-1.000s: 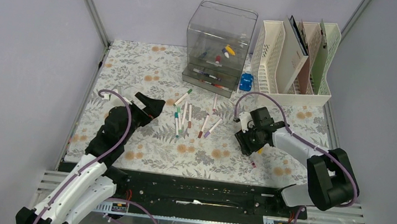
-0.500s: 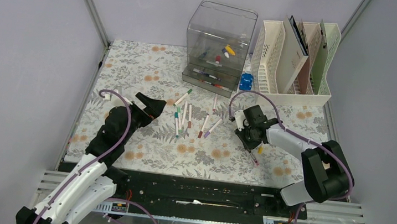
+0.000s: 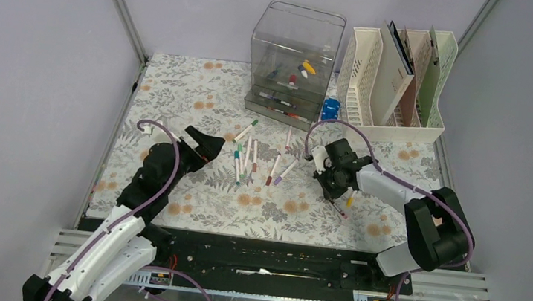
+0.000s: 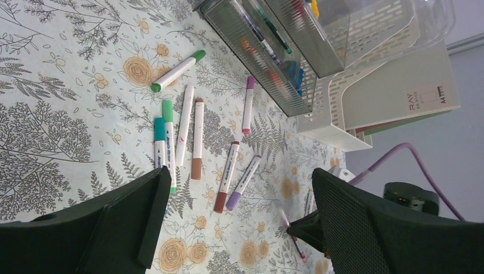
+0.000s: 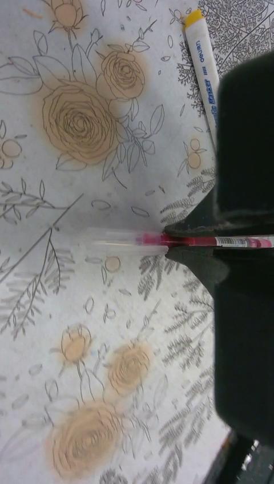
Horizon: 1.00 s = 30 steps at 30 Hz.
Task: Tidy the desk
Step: Pick up the stationery from the center of the board, then place the stationery in the drawer.
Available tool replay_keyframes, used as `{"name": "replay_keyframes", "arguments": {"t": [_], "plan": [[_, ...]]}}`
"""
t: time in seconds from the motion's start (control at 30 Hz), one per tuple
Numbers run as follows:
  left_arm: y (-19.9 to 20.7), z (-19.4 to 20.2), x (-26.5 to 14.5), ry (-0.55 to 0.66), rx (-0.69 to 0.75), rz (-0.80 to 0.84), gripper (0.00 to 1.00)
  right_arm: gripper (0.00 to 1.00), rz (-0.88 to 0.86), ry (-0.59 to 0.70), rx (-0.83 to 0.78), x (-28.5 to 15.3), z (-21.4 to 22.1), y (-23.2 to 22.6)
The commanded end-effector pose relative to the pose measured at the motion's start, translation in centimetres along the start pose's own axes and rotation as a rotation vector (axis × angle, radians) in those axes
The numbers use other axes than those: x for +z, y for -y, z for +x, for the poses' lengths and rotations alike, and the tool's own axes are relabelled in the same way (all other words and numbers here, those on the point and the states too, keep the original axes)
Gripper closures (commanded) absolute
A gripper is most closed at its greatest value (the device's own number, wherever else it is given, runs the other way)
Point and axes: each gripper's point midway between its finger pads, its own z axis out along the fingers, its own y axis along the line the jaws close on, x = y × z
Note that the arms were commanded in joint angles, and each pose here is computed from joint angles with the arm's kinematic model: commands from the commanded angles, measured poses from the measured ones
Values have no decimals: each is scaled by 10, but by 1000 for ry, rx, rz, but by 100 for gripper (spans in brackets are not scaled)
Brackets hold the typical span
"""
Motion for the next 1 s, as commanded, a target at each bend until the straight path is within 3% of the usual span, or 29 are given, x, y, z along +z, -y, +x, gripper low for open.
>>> {"name": "replay_keyframes", "arguments": {"t": [0.0,0.2,0.53,0.6,0.97], "plan": [[20,-10,2,21,44,71,1,100,-119,124,-35,-28,-34,-22],[25,-11,6,21,74,96,1,100,-128,231,-76,-49,-70,-21],[28,-10,13,19,149,121,1,100,-69,449,-135,-94,-197,8],[26,-9,15,12,152,113,1,100,-41,453,-307,-98,-214,16],[17,-8,23,16,157,69,1,100,102,573,-506,-100,-327,46]]}}
